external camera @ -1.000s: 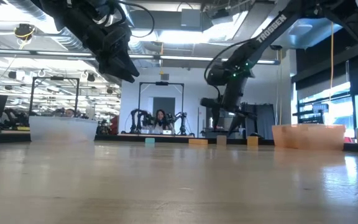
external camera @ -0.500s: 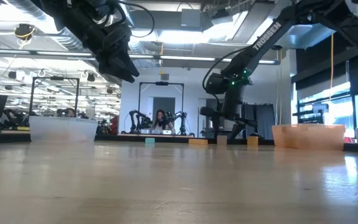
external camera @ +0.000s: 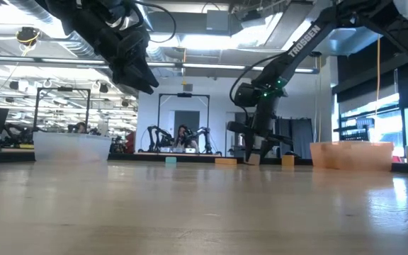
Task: Sort & place blocks by color
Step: Put the brown block into the orange bin
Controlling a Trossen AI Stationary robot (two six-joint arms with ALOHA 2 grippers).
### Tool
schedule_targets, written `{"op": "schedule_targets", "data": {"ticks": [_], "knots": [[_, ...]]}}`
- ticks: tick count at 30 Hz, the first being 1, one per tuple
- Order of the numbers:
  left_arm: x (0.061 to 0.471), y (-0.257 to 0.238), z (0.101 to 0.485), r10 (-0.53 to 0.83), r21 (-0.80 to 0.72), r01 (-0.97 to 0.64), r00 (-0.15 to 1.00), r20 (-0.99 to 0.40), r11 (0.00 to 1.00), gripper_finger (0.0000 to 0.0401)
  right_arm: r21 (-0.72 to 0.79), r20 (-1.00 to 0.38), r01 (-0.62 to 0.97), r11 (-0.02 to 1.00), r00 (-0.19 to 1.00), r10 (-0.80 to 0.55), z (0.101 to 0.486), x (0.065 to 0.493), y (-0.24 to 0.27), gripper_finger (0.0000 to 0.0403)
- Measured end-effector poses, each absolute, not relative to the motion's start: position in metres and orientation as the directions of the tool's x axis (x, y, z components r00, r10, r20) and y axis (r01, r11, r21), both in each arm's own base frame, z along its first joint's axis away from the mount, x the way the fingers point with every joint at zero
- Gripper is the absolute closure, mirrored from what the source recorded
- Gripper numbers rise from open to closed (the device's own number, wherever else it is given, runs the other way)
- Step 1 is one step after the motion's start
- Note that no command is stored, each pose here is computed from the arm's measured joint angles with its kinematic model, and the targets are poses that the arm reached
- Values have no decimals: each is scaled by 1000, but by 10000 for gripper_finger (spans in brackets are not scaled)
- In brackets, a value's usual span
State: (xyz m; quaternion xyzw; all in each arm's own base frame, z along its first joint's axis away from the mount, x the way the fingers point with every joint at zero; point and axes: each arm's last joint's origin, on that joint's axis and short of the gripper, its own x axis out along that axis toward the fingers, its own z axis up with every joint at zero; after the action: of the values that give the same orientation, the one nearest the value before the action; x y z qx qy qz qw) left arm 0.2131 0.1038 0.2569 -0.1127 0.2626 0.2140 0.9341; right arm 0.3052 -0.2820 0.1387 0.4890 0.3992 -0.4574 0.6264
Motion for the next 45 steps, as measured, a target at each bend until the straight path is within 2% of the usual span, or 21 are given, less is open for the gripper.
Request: {"op": "schedule_targets", "data": {"ticks": [5, 8, 15, 20, 22, 32, 40, 45], "knots": [[213, 104, 257, 341, -98, -459, 771, -539, 883, 182, 231, -947, 957, 175, 262, -184, 139, 305, -282, 273], [213, 104, 257, 341, -98, -459, 771, -539, 883, 182, 211, -949, 961, 178, 245, -197, 138, 306, -281, 273], [213, 104, 257, 341, -98, -459, 770, -538, 883, 182, 195, -955, 964, 182, 229, -190, 137, 305, -280, 236], [213, 104, 257, 341, -98, -459, 771, -539, 883, 182, 151, -959, 931, 331, 219, -179, 137, 308, -275, 260], [213, 104, 257, 341, -98, -459, 771, -539, 883, 182, 146, -961, 930, 338, 215, -176, 138, 308, -273, 272], [213, 104, 257, 341, -98, -459, 771, -538, 883, 182, 150, -973, 915, 374, 204, -111, 142, 306, -264, 272], [213, 104, 257, 341, -98, -459, 771, -539, 883, 182, 80, -995, 896, 437, 97, -17, 180, 293, -237, 272], [213, 104, 257, 341, -98, -459, 771, -539, 883, 182, -9, -1000, 865, 501, 0, -17, 216, 291, -214, 273]]}}
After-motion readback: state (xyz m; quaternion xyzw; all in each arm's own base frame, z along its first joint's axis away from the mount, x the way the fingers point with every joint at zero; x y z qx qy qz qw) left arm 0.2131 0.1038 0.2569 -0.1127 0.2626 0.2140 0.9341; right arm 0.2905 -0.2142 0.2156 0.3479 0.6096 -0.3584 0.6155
